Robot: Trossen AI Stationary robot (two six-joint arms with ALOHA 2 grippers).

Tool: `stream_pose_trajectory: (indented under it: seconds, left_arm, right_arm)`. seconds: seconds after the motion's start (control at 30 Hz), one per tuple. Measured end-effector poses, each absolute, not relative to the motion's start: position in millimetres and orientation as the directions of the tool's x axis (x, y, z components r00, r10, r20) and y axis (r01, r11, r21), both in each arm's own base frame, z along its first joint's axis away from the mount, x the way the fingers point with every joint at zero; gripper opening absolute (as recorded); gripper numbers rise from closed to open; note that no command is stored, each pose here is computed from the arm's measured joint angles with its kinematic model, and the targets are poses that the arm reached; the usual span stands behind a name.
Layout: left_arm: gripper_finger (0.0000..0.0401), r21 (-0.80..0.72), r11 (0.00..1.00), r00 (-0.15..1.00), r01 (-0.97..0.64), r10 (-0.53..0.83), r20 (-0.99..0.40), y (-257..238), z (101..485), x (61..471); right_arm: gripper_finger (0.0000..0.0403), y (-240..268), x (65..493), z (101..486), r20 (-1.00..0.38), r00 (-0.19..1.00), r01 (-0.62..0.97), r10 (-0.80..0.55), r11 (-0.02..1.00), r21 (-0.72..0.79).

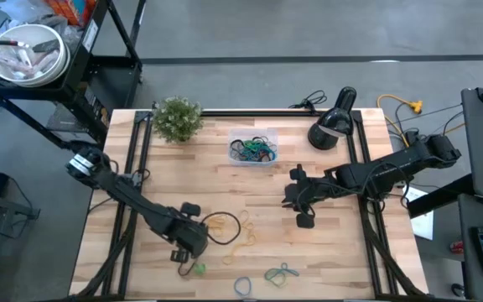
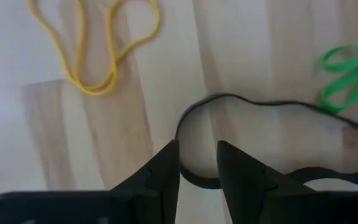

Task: Pick and place rubber bands into bin
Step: Put the black rubberband into the transparent bin

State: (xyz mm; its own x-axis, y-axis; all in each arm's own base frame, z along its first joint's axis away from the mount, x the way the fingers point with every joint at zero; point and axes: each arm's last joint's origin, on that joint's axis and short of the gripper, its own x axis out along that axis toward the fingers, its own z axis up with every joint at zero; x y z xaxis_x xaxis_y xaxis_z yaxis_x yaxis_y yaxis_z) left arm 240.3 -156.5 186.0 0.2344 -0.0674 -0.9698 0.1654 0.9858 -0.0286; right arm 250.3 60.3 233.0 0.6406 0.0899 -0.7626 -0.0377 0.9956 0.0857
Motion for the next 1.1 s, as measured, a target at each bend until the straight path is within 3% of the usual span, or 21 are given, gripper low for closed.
stream_pose_trajectory:
  seconds: [0.33,0.73,1.1]
  left_arm:
    - [0.0091,-0.011,0.986,0.169,0.166,-0.04,-0.985,-159.7,165.9,245.0]
    - [0.0091,0.01,0.992,0.238,0.129,-0.022,-0.971,-157.8,177.5,245.6]
    - [0.0091,-0.027,0.995,0.23,0.095,-0.048,-0.972,-155.1,150.8,240.3]
  right_arm:
    - [0.0059,60.3,250.2,233.1,-0.763,0.641,-0.025,0.09,0.995,0.096]
    - [0.0059,60.7,250.1,233.1,-0.763,0.638,-0.032,0.105,0.993,0.11]
    - [0.0059,60.8,250.1,233.0,-0.764,0.637,-0.03,0.106,0.993,0.113]
